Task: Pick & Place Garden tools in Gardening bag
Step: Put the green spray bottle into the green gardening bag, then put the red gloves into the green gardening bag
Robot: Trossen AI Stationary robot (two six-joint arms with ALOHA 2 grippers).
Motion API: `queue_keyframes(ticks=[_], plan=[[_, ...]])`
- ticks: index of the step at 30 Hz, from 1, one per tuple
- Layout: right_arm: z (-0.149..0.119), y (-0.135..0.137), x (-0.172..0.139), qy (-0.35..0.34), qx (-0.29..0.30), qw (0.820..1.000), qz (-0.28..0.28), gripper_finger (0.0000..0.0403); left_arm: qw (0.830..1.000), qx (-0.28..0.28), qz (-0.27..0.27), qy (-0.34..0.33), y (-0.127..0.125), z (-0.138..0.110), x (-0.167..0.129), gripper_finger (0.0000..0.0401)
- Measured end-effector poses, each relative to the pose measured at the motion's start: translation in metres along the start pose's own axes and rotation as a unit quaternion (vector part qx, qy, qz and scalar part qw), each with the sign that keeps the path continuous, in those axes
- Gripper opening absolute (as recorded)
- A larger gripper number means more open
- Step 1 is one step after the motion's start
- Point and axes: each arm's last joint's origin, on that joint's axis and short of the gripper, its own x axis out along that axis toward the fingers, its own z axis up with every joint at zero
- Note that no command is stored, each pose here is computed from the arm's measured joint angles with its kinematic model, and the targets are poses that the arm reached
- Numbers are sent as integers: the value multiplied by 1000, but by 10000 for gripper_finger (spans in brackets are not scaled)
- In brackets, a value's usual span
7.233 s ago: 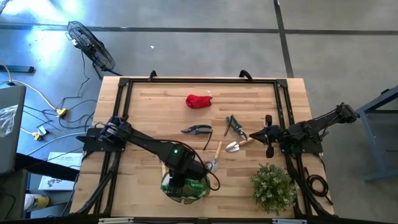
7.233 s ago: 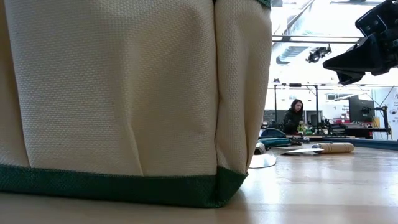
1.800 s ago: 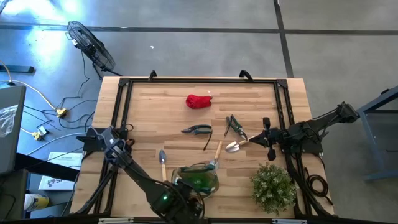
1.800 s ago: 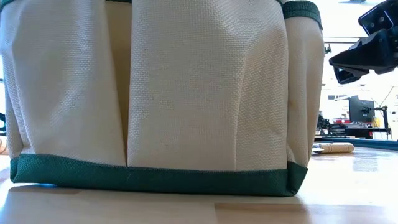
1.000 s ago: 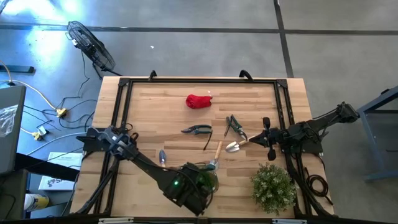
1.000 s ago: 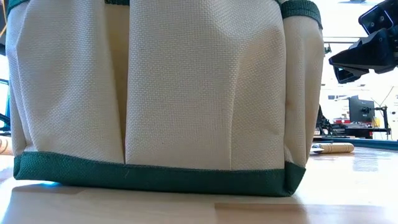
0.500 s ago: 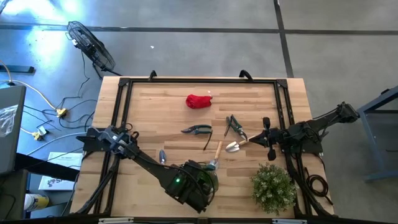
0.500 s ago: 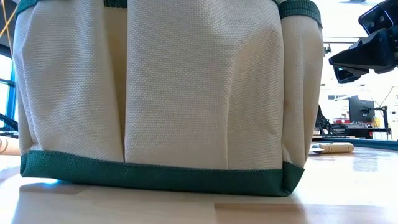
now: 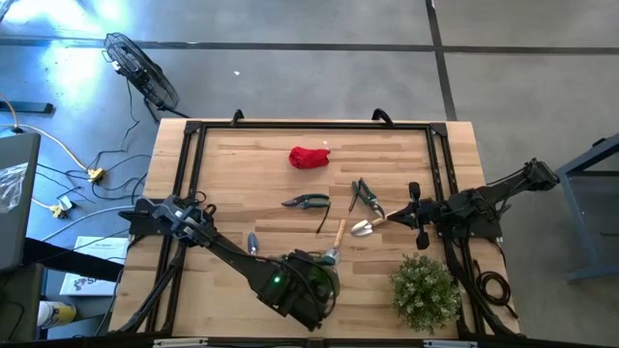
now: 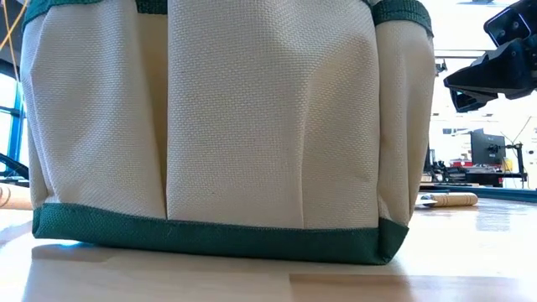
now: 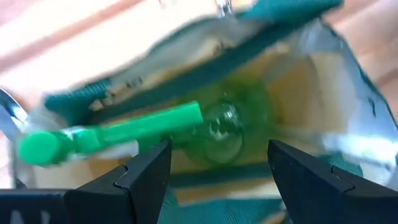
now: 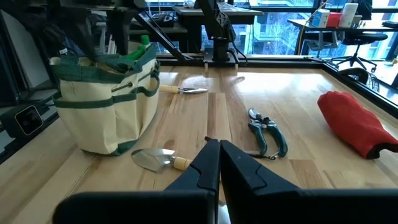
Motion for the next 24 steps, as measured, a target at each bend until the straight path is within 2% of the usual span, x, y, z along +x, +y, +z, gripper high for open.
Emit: queue_keyframes(ticks=[4, 16, 24], plan=[[0, 0, 0, 0, 2, 1000, 0, 3, 999, -4, -16, 33, -3, -4, -1, 260], [-1, 0, 0, 4, 2, 1000, 0, 3, 996, -15, -40, 78, -7, -19, -6, 260], [-2, 0, 0, 8, 1, 1000, 0, 3, 991, -7, -100, 85, -17, -28, -11, 260]])
